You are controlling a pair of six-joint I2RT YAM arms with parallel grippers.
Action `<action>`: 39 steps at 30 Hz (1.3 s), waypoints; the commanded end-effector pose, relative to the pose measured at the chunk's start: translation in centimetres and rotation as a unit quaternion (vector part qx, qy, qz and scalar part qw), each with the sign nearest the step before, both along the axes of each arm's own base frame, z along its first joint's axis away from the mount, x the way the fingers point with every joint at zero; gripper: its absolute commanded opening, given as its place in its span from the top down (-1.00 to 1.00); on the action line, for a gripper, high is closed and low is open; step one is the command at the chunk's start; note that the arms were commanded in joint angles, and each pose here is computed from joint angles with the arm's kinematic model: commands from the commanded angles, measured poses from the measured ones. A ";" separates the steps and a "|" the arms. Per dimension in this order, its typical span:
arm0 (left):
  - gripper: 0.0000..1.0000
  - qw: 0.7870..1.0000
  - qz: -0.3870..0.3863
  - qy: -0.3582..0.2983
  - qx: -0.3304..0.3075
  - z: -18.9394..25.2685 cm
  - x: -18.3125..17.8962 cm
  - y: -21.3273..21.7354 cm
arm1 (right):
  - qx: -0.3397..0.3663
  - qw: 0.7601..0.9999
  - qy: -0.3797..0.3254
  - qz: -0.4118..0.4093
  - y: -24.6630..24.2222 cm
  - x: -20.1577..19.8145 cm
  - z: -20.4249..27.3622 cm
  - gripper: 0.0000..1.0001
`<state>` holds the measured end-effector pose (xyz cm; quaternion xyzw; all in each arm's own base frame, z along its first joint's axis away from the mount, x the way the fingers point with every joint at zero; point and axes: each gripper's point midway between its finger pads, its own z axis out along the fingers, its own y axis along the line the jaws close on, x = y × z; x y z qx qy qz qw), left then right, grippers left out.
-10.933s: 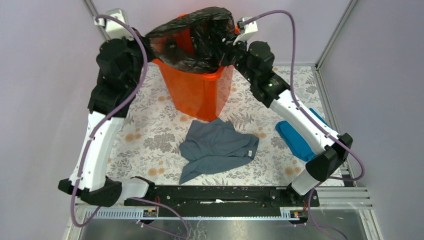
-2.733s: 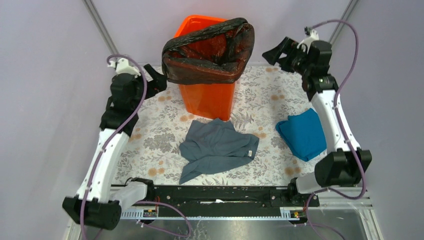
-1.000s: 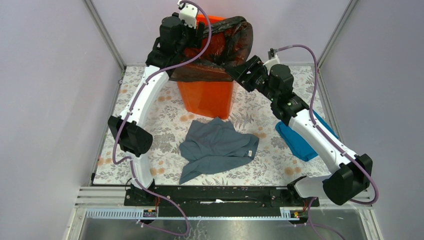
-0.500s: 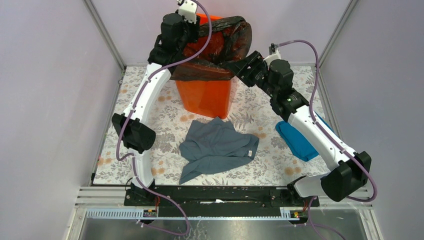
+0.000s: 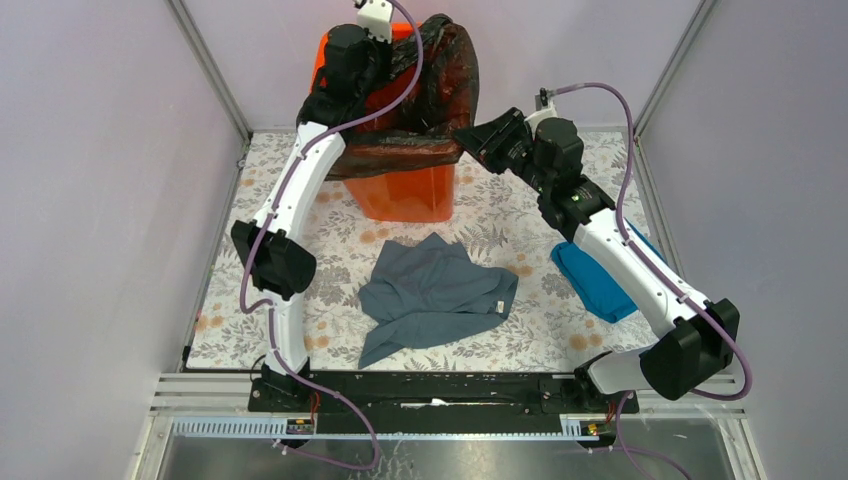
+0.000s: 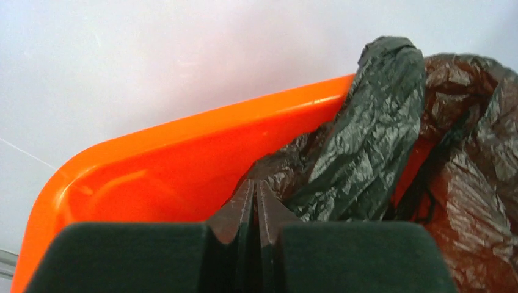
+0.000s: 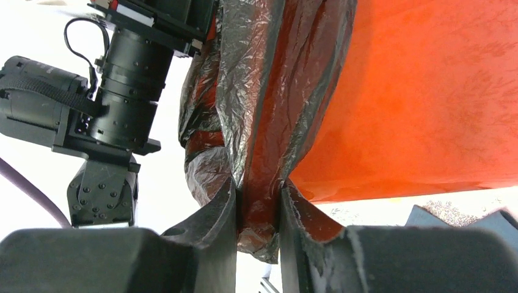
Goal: Put the trash bags into the trash bin
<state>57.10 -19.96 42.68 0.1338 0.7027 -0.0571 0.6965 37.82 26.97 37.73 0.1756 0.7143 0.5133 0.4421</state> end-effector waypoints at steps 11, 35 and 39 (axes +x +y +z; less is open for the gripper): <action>1.00 0.989 0.007 -0.100 -0.110 8.8 -2.3 2.9 | -0.011 1.000 -0.021 0.006 -8.6 1.5 0.3 1.00; -0.98 0.990 -0.124 -0.040 0.047 4.3 -6.6 -5.8 | -0.046 0.994 -0.080 0.061 -8.1 -1.0 0.0 1.00; -0.97 0.992 -0.107 -0.032 0.051 3.7 -6.2 -5.5 | -0.047 0.993 -0.085 0.069 -8.0 -1.3 0.1 1.00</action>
